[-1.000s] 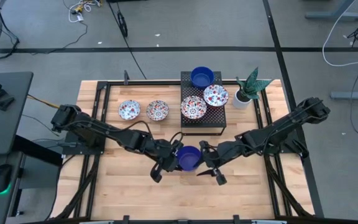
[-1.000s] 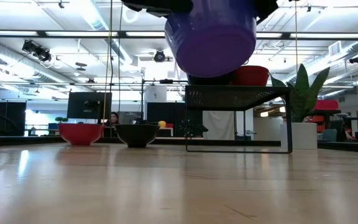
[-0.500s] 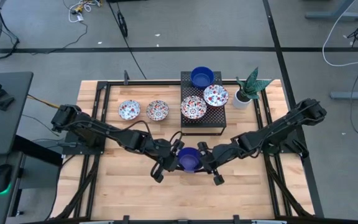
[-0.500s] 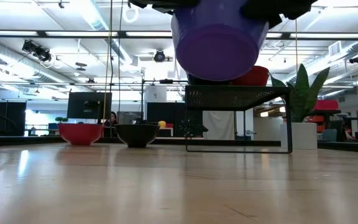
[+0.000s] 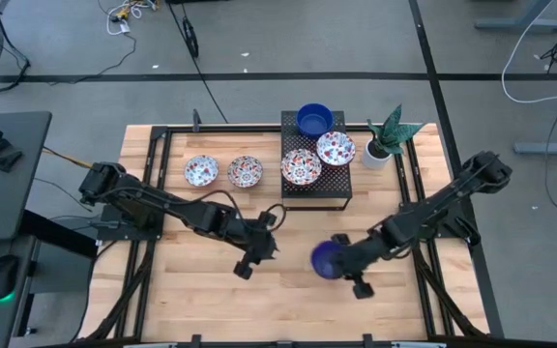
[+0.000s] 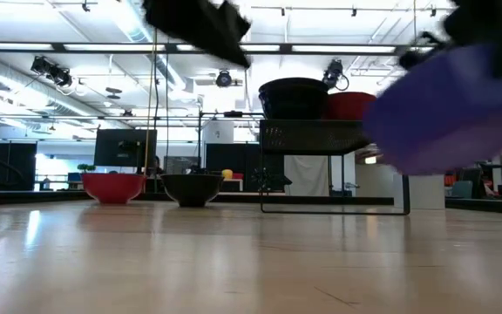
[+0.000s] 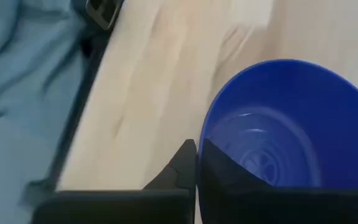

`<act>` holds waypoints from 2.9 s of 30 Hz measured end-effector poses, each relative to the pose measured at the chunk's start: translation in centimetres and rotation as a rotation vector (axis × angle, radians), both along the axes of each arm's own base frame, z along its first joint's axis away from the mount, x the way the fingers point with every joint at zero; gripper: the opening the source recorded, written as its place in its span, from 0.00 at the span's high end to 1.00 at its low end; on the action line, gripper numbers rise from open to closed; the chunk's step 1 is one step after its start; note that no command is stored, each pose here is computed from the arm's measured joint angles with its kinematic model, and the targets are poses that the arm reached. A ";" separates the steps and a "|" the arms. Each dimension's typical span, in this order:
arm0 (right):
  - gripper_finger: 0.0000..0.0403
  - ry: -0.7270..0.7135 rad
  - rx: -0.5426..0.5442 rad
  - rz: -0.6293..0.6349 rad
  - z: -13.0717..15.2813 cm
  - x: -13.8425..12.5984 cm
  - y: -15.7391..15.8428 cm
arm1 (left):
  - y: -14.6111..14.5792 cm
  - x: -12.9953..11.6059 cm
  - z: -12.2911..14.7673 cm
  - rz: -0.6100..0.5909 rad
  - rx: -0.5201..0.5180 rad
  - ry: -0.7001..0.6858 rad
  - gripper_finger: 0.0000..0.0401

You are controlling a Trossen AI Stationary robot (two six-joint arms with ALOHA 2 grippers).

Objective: Pick & Place Mini bowls
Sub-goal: Stack the blue bowl on top of the blue bowl on the shelf, then stack the black bowl on the black bowls on the shelf

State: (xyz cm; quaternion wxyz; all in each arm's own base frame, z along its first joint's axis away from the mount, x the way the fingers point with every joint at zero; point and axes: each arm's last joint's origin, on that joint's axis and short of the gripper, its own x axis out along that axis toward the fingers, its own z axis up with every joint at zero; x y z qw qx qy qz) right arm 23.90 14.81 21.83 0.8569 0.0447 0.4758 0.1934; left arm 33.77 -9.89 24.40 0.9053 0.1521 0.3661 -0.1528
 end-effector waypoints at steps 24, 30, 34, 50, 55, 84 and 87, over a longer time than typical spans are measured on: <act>0.98 -0.528 -0.404 -0.578 17.8 1.6 -19.2 | 2.6 -3.0 -7.6 0.520 -0.160 -0.464 0.85; 0.98 -0.286 -0.441 -0.655 14.8 4.8 -26.8 | 3.2 -3.2 -7.7 0.728 -0.110 -0.503 0.87; 0.98 -0.206 -0.462 -0.713 13.2 6.2 -30.3 | 3.4 -3.5 -8.1 0.767 -0.076 -0.475 0.87; 0.98 -0.115 -0.419 -0.790 10.9 6.3 -33.8 | 2.9 -3.7 -8.4 0.754 -0.078 -0.443 0.87; 0.98 -0.091 -0.398 -0.775 10.1 6.7 -33.9 | 2.9 -3.7 -8.4 0.755 -0.081 -0.443 0.87; 0.66 -0.077 -0.255 -0.777 8.9 6.7 -35.1 | 2.9 -3.7 -8.5 0.735 -0.094 -0.434 0.87; 0.64 -0.109 -0.250 -0.780 9.9 6.0 -35.0 | 2.9 -3.7 -8.5 0.735 -0.095 -0.435 0.87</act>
